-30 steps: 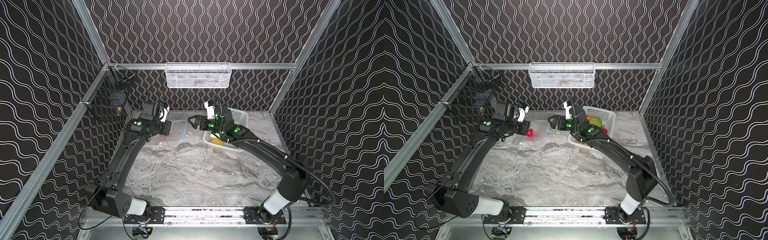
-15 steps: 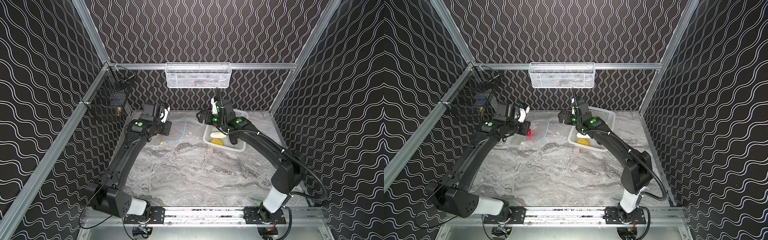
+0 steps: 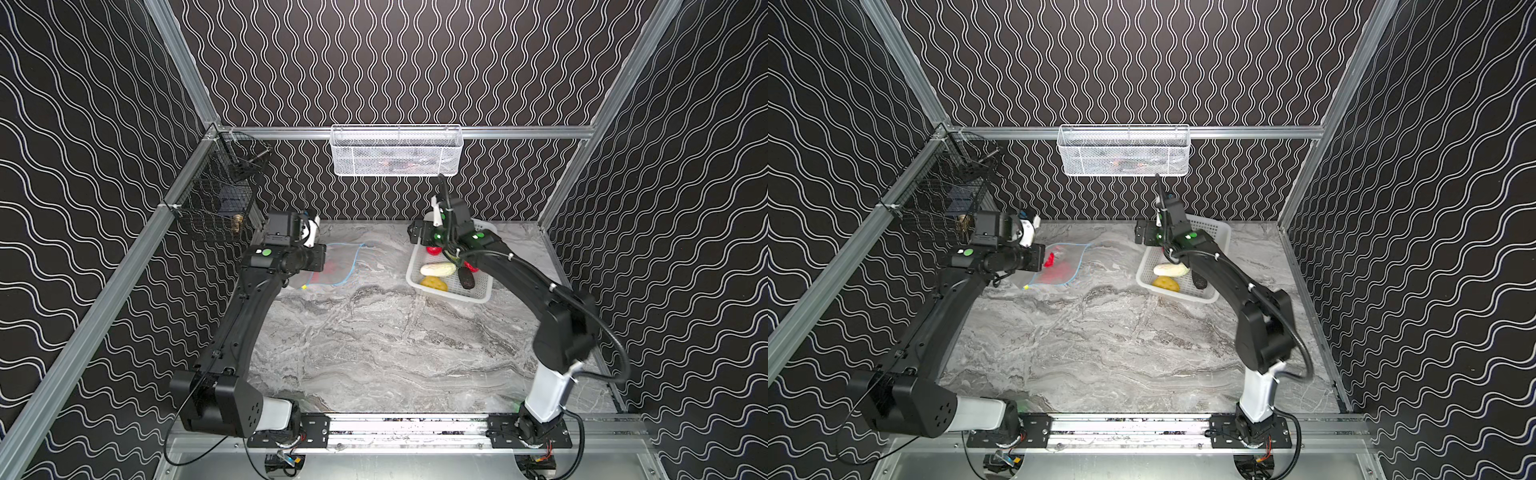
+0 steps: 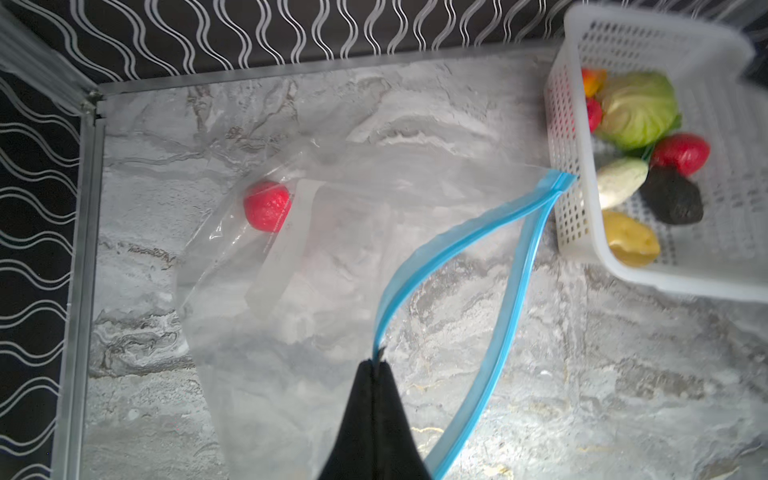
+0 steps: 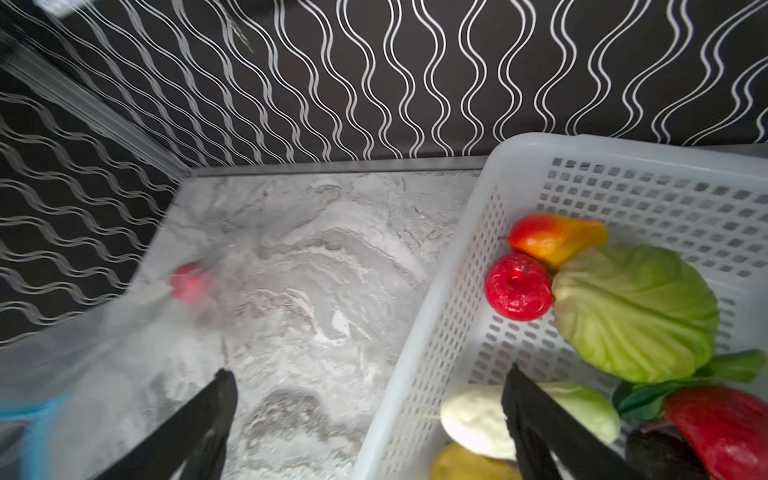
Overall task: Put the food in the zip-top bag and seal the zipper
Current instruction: 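Move the right gripper back over the basket, then lower the right gripper onto the green cabbage and close on it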
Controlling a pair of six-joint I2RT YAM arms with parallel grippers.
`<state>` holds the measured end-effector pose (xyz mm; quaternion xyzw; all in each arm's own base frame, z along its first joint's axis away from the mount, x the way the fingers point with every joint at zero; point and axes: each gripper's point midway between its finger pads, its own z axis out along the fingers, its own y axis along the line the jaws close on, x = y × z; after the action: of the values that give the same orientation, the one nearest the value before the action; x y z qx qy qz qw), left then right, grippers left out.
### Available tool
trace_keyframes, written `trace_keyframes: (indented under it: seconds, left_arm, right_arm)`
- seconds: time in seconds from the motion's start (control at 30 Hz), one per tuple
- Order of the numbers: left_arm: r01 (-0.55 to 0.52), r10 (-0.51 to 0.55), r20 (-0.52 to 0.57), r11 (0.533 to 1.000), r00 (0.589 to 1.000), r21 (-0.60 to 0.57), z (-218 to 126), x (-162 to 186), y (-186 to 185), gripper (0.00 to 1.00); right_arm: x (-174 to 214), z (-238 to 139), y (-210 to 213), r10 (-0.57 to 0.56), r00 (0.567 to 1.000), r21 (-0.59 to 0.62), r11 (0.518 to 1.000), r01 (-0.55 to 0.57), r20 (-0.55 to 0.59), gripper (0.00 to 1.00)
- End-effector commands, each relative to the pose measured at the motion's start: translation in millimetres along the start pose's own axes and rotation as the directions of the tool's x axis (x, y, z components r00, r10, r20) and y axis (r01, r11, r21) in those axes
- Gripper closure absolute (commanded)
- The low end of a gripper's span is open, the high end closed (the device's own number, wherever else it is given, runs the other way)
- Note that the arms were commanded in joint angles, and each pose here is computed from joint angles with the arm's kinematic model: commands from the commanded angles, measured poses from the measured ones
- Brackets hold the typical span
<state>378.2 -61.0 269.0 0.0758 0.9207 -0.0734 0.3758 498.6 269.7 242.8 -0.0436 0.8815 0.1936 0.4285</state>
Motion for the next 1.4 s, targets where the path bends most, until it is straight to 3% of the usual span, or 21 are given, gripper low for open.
trace_keyframes:
  seconds: [0.0, 0.13, 0.3, 0.33, 0.6, 1.0, 1.37]
  left_arm:
    - [-0.005, 0.003, 0.06, 0.999, 0.998, 0.036, -12, -14, -6, 1.0]
    - [-0.005, 0.004, 0.049, 0.999, 0.999, 0.034, -6, -9, -5, 1.0]
    - [0.028, -0.033, 0.059, 0.997, 0.998, 0.074, -2, -10, -8, 1.0]
    - [0.037, -0.042, 0.063, 0.996, 0.997, 0.081, -3, -12, -8, 1.0]
    - [0.046, -0.055, 0.063, 0.991, 0.997, 0.126, -7, -8, -13, 1.0]
    - [0.099, -0.122, 0.094, 0.971, 0.988, 0.216, -12, -5, -13, 1.0]
    - [0.129, -0.146, 0.096, 0.977, 0.985, 0.168, -9, 1, 7, 1.0]
  right_arm:
    - [7, 18, -27, -0.043, 0.997, 0.166, 0.985, 0.054, -0.069, 0.01]
    - [7, 27, -40, -0.029, 0.996, 0.222, 0.974, 0.048, -0.088, 0.01]
    - [7, 29, -59, 0.085, 0.993, 0.206, 0.976, -0.066, -0.087, 0.01]
    - [2, 27, -79, 0.123, 0.989, 0.229, 0.968, -0.102, -0.08, 0.01]
    - [4, 28, -122, 0.21, 0.973, 0.295, 0.94, -0.173, -0.099, 0.01]
    - [33, 46, -169, 0.275, 0.95, 0.37, 0.907, -0.204, -0.15, 0.01]
    - [37, 69, -192, 0.249, 0.951, 0.401, 0.902, -0.159, -0.184, 0.01]
